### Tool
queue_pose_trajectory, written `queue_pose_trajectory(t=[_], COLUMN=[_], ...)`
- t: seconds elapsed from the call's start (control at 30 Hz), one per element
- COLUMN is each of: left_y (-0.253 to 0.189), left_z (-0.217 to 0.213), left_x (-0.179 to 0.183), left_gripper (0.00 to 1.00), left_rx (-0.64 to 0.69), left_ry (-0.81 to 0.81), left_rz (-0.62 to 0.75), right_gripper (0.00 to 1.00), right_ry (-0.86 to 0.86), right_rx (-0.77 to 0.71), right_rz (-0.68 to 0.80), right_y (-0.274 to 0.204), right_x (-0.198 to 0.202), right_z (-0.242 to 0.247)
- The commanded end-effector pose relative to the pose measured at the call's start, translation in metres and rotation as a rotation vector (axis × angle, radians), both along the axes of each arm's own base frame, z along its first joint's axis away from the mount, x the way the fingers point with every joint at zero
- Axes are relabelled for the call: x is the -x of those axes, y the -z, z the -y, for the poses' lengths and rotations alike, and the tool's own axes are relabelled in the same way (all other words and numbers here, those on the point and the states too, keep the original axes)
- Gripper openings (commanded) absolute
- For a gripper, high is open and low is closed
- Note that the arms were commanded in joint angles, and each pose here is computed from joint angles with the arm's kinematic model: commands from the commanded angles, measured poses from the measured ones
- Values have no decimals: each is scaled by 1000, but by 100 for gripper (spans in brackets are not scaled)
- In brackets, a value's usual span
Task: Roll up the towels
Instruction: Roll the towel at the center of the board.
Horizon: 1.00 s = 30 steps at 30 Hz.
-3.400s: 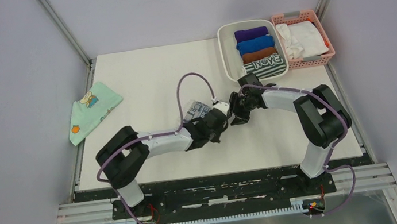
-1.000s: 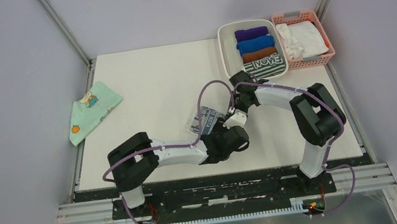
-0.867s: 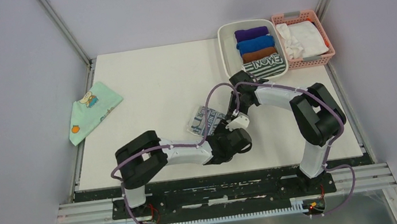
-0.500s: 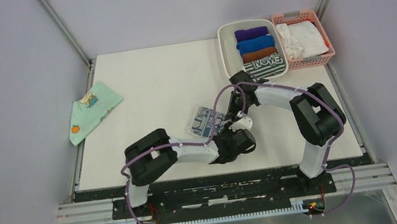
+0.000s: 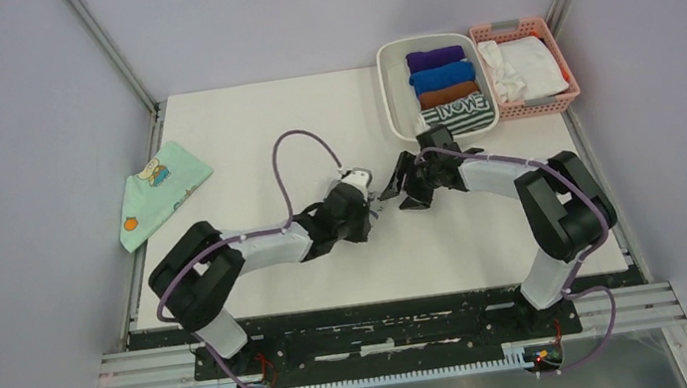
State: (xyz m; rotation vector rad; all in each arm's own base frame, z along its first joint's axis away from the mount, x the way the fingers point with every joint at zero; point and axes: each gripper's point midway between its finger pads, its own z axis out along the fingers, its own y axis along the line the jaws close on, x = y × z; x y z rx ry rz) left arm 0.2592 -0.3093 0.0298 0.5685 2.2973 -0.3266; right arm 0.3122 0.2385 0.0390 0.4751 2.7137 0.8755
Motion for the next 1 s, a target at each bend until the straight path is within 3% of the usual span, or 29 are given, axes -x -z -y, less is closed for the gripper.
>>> queue_pose_trajectory(t=[0.0,0.23,0.43,0.73,0.97], left_y=[-20,-23,-18,-6,2], left_z=[20,6,-2,-6,-10], left_x=[9,5,2,3,7], left_gripper=[16,16,16,16,23], left_rx=[405,739,916,929,874], left_ry=[42,-20,-78,-119,-137], left_rz=[-227,-459,-592,-633,-641], right_gripper=[66,69,71,67,50], right_ry=[3,14,2,-21,-39], right_rx=[-164,-283,-339,-346,-246], right_rz=[173,181,172,115,95], right_y=[-39,-30,-20,9,24], right_x=[-23,-23,-28,-24,-19], right_z=[-10,-23,-34,-50,-46])
